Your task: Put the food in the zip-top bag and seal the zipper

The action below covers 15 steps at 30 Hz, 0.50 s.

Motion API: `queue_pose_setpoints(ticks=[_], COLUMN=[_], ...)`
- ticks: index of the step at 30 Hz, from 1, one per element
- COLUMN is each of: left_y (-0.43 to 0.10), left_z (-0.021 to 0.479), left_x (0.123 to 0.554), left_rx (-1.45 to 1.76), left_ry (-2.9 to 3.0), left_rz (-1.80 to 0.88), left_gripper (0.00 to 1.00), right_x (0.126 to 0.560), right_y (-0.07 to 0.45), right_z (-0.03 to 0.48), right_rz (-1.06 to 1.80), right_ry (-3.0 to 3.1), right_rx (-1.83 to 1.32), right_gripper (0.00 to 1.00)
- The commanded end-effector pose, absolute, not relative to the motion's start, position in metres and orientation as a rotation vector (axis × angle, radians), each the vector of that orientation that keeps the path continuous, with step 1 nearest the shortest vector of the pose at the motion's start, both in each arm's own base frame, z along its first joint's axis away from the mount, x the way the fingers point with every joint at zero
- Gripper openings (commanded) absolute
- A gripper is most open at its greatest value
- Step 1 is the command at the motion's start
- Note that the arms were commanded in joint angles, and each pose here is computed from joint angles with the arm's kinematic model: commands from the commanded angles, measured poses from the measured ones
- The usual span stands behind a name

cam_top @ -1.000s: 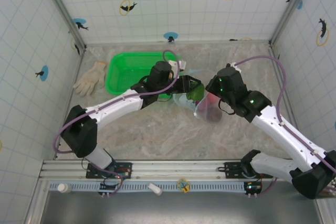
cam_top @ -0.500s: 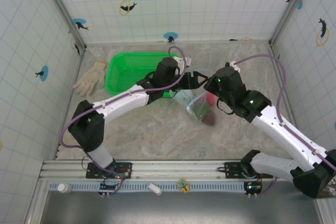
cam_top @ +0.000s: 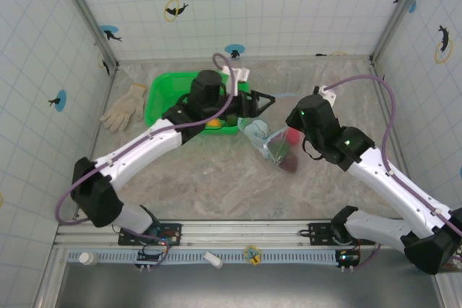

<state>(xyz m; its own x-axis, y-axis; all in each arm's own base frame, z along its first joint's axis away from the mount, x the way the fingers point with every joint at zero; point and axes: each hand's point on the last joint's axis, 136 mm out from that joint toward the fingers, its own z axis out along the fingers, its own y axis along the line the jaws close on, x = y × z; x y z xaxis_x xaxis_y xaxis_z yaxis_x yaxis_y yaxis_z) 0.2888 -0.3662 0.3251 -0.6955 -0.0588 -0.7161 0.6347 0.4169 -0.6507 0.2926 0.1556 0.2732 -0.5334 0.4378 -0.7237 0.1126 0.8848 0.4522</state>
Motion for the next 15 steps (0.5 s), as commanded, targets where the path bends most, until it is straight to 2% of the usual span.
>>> queue_pose_setpoints(ticks=[1,7,15], left_y=[-0.324,-0.254,-0.232], left_z=[0.326,0.274,0.186], left_x=[0.309,0.358,0.368], left_rx=[0.391,0.099,-0.009], left_ry=[2.001,2.220,2.500], left_rz=[-1.239,-0.880,-0.645], left_gripper=[0.81,0.80,0.80], right_x=[0.292,0.293,0.294], right_y=[0.144,0.147,0.143], right_z=[0.269,0.267,0.268], right_rz=[0.373,0.374,0.318], right_ry=[2.105,2.114,2.113], right_rx=[0.392,0.372,0.341], right_gripper=[0.00,0.00,0.00])
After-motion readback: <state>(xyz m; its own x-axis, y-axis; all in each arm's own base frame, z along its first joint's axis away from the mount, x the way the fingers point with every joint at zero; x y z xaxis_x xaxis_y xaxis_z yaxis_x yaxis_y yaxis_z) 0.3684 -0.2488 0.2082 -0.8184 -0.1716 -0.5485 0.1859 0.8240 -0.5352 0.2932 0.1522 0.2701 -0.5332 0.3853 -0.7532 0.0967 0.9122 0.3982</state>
